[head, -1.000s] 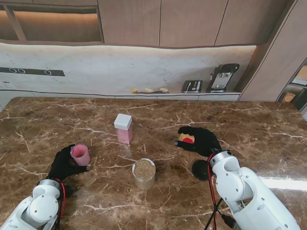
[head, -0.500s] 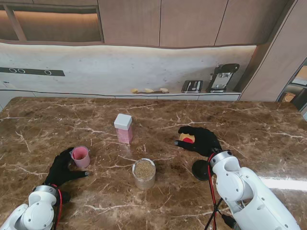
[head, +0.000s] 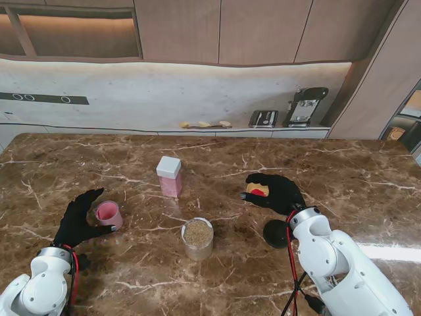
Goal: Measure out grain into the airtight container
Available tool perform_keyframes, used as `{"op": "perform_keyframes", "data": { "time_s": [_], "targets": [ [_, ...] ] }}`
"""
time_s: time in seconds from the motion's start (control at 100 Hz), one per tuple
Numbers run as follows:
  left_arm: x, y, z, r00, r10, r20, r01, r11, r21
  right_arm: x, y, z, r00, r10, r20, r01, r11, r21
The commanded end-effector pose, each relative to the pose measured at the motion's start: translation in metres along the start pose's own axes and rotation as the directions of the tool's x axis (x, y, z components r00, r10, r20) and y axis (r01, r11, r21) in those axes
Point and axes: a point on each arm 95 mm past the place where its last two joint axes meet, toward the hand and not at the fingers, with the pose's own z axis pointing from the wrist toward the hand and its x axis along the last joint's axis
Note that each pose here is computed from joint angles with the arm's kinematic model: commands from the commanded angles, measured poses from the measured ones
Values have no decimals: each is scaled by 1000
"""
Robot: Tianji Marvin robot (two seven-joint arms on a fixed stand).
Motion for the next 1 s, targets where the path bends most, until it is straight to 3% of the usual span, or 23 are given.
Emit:
{"op": "perform_keyframes", "data": {
  "time_s": [0.0,0.25,0.49,0.65,0.83,0.99],
  "targets": [
    [1,-6,0,1000,13,-9,-12,1000,9,-2,-5,-3,1000,10,9,-10,1000,14],
    [12,-28,-7,997,34,-67,-31,999,44,-3,-3,-4,1000,11,9,-11,1000,4],
    [48,-58,-13,975,99,-200,-91,994,53,-1,1,-7,1000,7,-5,-7,1000,-20],
    [82,-79,-13,940,158,-302,-157,987,26,-1,8,-11,1000,-2,-12,1,999,-41],
    [125,-103,-2,885,214,-414,-231,973,10,1,14,-13,1000,-6,-19,4,998,-62],
    [160,-121,20,837,289,-465,-342,939,-32,6,13,-11,1000,-1,-27,-1,997,-78]
  ]
}}
